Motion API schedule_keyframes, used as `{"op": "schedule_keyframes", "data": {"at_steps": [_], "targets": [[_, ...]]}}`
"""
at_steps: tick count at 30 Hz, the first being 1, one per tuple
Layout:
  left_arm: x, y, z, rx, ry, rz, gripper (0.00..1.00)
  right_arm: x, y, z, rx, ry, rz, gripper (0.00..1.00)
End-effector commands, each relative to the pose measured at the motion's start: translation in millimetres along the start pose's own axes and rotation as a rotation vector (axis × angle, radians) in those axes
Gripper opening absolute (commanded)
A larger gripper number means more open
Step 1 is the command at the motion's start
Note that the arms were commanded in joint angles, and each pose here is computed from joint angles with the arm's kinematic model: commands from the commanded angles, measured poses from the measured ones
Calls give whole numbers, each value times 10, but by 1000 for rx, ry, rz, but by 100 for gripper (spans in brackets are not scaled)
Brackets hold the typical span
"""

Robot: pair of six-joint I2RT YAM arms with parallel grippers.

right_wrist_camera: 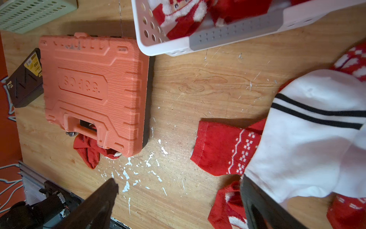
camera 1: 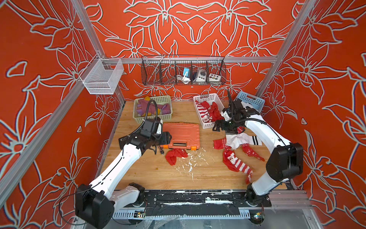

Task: Sort the socks into the basket by color
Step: Pick up the sock from the center of the board.

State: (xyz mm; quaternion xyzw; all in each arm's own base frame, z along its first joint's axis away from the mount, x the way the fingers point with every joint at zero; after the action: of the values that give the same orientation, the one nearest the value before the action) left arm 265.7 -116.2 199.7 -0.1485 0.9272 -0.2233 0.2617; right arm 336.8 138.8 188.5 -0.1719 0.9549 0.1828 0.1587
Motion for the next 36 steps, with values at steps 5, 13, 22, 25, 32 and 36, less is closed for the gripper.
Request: {"op": "schedule_keyframes", "data": {"at_steps": [5, 13, 22, 25, 32, 36], "targets": [[610, 107, 135, -88, 120, -20, 69, 58, 43, -81, 11, -44, -5, 98], [818, 209, 516, -186, 164, -3, 72, 126, 91, -131, -10, -63, -7, 98], [842, 249, 929, -259, 184, 44, 72, 171, 121, -159, -21, -69, -14, 98], [906, 354, 1033, -315, 206, 54, 71, 176, 124, -166, -23, -72, -15, 98], [1081, 484, 1155, -378, 265, 72, 40, 173, 125, -183, -23, -80, -21, 98], [1088, 412, 1052, -366, 264, 93, 10, 161, 136, -193, -28, -87, -24, 97]]}}
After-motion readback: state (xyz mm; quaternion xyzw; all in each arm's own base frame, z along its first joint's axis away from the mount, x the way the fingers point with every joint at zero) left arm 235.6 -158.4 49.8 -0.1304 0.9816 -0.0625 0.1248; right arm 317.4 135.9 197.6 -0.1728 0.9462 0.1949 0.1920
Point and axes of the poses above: each gripper's point midway between its finger pads, its own z axis out along the fingers, its own y axis along the line the jaws close on, x = y × z, the point moved 3 cm from there along -z, back along the fingers, and after that the axes turned 15 degrees about -z, right-handed, at the moved point
